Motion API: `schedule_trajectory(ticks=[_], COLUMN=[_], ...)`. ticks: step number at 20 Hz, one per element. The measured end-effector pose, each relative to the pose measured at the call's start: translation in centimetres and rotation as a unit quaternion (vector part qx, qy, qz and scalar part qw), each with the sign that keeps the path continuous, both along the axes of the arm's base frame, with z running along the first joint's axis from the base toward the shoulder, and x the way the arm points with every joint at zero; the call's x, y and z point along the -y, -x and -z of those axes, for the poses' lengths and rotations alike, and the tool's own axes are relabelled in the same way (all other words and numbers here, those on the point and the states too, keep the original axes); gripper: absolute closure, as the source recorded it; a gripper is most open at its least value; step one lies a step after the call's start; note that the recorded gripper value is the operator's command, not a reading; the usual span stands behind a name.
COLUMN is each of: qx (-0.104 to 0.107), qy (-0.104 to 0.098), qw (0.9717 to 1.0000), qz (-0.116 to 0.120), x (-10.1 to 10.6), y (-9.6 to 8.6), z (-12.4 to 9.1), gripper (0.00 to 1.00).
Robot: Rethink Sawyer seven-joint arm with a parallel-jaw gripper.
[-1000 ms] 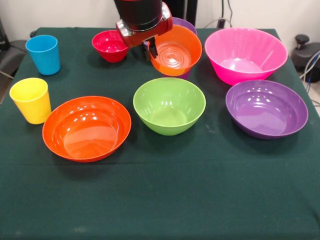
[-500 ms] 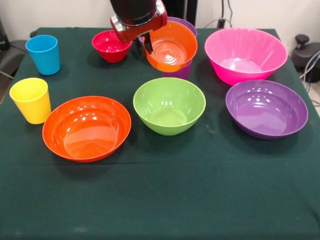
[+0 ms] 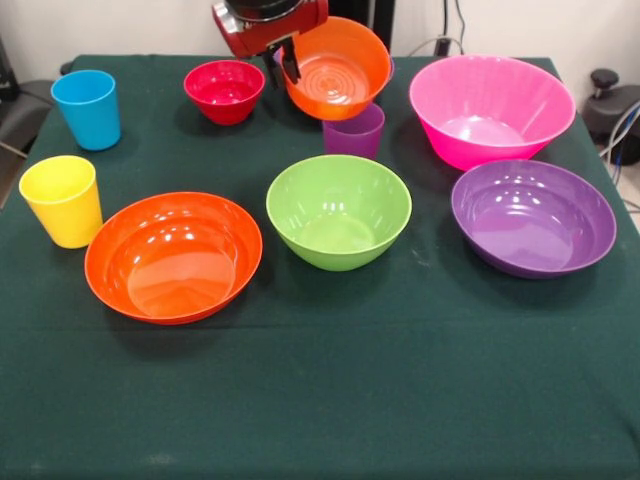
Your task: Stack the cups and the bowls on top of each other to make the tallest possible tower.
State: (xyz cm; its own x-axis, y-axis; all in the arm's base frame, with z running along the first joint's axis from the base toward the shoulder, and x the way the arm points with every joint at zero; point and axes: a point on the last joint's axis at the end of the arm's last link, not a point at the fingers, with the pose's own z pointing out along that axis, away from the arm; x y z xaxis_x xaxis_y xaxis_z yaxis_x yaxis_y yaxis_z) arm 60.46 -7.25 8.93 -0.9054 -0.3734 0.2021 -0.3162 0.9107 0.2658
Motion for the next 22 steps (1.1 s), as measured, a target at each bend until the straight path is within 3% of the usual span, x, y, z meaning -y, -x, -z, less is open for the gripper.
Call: schedule_trajectory(ticks=[12, 22], qx=[-0.021, -0.019], qy=[-0.013, -0.032], qw=[0.9995, 0.9988], qz=[-0.02, -0.033], x=[-1.6, -3.4], y=[2.8, 4.8], z=[0.5, 1.6], gripper=[1.0, 1.0])
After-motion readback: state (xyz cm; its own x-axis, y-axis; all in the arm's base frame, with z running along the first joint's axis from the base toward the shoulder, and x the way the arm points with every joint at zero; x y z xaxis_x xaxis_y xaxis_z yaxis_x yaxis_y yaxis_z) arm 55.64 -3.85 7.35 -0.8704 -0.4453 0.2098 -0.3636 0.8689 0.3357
